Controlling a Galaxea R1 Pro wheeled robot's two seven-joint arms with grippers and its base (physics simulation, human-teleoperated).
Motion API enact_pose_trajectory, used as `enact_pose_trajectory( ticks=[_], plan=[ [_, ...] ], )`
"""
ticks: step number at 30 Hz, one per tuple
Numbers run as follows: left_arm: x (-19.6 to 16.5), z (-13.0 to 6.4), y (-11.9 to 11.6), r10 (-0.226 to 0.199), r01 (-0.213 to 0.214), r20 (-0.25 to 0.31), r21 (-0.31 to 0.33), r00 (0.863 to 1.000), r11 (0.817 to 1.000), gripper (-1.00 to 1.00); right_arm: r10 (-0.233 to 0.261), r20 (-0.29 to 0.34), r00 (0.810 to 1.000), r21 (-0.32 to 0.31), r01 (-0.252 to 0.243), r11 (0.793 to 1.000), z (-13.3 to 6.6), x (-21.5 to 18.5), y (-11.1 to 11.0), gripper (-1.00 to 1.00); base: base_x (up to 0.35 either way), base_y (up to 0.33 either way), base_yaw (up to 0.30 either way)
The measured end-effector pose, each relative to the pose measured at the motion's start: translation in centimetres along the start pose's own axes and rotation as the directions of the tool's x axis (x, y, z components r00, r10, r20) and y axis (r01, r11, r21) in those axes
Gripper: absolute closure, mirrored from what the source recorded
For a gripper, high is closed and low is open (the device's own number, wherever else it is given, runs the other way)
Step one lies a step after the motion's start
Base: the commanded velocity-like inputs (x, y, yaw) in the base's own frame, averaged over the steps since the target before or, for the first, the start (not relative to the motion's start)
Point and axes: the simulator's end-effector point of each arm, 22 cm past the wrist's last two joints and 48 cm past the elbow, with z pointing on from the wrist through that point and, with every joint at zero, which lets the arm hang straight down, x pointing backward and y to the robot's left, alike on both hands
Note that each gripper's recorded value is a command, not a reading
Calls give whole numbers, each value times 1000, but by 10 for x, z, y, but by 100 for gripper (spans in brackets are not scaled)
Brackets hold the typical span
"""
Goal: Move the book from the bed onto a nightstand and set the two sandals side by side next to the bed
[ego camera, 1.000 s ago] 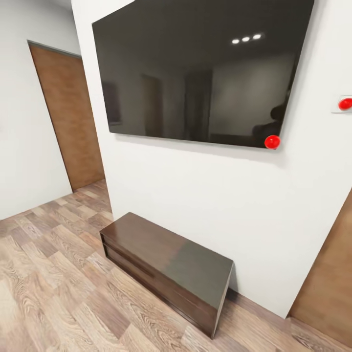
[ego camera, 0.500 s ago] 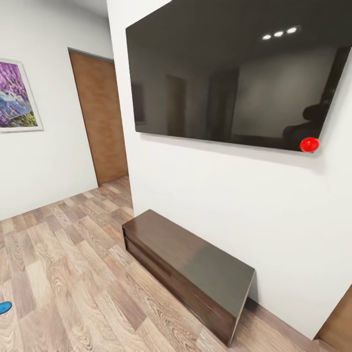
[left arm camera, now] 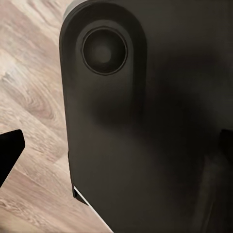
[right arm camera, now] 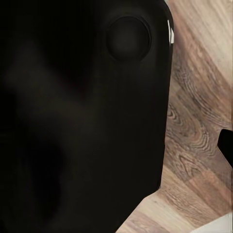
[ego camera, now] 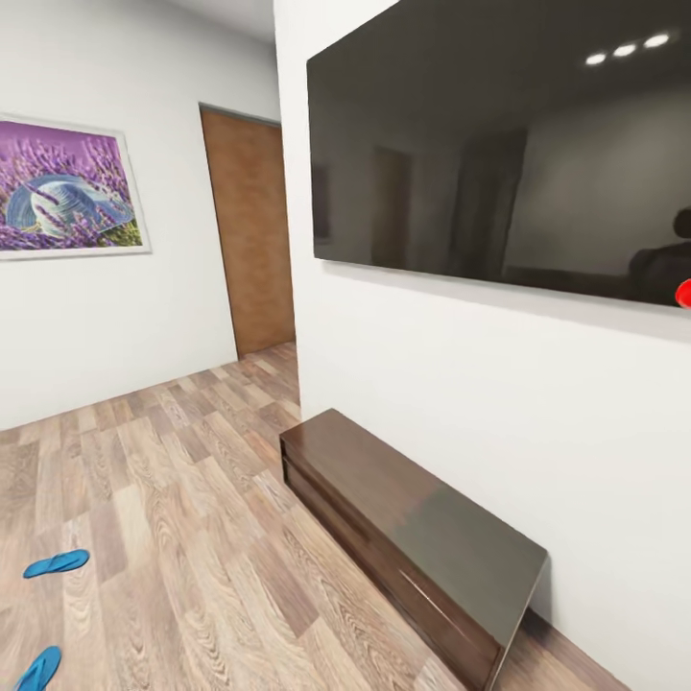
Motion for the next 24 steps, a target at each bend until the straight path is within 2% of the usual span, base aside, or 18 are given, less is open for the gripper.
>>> enact_pose_trajectory(
  ticks=[19,24],
  plan=[
    [0,0,0,0,0,0,0,1000,1000,-100,-1,-1,1000,0,1,1000,0,0,0,-100,0,0,290],
    [0,0,0,1,-1,0,0,1000,1000,-100,-1,0,1000,0,1,1000,0,0,0,-100,0,0,166]
  ],
)
